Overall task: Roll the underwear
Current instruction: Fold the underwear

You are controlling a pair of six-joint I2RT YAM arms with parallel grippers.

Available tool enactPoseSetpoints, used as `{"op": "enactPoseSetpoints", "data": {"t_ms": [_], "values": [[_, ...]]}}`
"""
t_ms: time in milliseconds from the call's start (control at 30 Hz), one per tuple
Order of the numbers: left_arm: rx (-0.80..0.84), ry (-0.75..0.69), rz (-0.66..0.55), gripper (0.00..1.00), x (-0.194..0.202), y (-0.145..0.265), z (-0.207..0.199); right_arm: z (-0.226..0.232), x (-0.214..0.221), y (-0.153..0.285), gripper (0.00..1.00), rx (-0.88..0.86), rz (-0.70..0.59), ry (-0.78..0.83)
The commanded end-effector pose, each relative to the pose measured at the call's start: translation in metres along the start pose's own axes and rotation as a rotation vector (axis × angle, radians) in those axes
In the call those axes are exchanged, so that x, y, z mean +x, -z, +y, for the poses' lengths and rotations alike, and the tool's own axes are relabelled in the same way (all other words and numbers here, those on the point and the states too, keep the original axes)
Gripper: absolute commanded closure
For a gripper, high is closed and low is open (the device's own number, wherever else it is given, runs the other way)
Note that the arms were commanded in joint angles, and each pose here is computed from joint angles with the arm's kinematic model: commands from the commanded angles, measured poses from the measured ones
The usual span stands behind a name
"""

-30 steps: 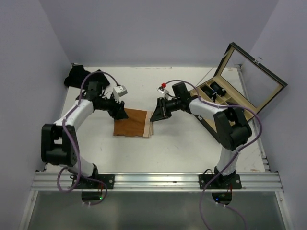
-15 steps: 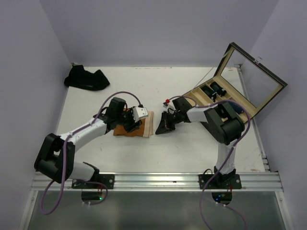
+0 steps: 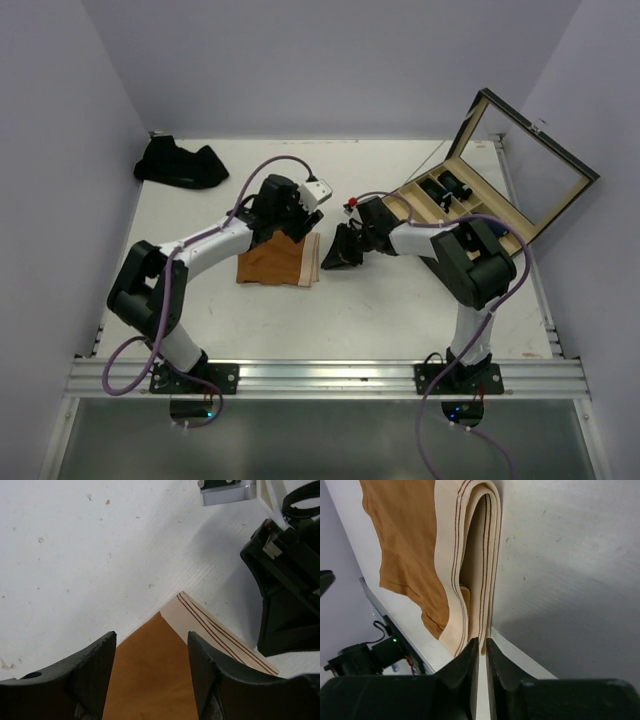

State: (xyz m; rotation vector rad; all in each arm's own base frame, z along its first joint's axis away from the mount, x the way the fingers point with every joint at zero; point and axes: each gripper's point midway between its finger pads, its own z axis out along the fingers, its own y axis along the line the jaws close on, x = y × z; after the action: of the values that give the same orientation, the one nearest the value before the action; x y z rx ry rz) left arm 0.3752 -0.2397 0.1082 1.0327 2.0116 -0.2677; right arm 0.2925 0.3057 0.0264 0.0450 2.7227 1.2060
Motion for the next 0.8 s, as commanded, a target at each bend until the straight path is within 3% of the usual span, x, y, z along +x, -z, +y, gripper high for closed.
{"op": "enactPoseSetpoints", "data": {"t_ms": [0, 100, 200, 767], "values": [[-0.107, 0.076, -0.015, 0.37, -0.016, -0.004, 0.015, 0.025, 0.003, 0.004, 0.88, -0.058, 0.015, 0.015], [-0.125, 0.091, -0.004, 0.37, -0.013, -0.001, 0.017, 0.051, -0.003, 0.011, 0.98, -0.216, -0.035, 0.034], [-0.126, 0.096, -0.014, 0.39, -0.013, 0.002, 0.016, 0.057, 0.001, 0.015, 1.0, -0.271, -0.043, 0.043], [-0.084, 0.119, 0.021, 0.38, -0.011, -0.015, 0.005, 0.009, 0.009, -0.019, 1.0, -0.101, 0.009, 0.0]]}}
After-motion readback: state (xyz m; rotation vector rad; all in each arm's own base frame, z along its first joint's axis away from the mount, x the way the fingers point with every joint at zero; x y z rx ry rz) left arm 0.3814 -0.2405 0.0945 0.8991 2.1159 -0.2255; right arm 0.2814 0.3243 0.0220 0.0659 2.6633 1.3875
